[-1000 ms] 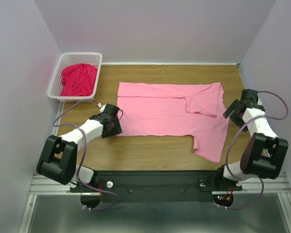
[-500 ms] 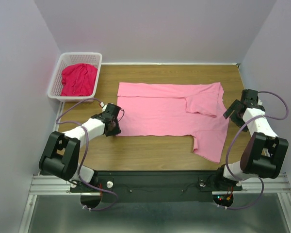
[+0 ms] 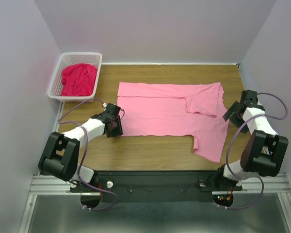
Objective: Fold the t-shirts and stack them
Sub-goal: Fold the tshirt
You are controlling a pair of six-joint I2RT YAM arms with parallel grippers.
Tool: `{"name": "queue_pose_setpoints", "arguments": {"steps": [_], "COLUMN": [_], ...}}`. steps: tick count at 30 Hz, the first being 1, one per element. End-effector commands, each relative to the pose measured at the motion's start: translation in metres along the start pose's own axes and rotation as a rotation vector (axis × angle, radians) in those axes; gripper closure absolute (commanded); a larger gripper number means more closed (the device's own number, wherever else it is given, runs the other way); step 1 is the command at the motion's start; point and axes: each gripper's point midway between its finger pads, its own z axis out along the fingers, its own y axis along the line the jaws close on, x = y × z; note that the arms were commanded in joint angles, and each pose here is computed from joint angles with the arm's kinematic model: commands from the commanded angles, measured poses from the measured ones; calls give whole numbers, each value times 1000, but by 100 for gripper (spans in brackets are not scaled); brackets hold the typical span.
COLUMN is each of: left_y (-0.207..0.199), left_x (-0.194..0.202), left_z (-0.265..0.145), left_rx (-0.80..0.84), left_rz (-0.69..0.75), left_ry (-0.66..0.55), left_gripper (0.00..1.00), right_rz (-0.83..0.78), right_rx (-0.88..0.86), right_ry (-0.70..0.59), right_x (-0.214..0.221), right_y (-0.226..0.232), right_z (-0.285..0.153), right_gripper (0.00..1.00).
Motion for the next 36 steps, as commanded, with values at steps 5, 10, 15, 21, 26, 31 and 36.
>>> {"name": "queue_pose_setpoints", "arguments": {"steps": [5,10,15,21,26,31,36], "left_y": [7,10,10,6,4,-2,-4], "left_x": [22,16,18,21,18,16,15], "left_z": [-1,2,4,4,1,0,-1], "left_rx": [-37,-72,-81,-64,-58,-31,-23], "left_rz": [33,37,43,53,57,46,42], "left_ry": [97,87,105,120,117,111,110], "left_gripper": [56,57,69,90,92,93,93], "right_rz": [1,0,-3,-21,-7,-8,1], "right_rx": [3,5,9,32,22,34,-4], "right_ry": [-11,-1,18,33,110,151,160], "right_x": [-6,-2,4,8,29,37,36], "right_y": [-1,-3,-4,-9,-6,-5,4], "right_z": [-4,-3,0,4,14,23,27], "right_gripper": [7,7,7,9,23,37,48]}}
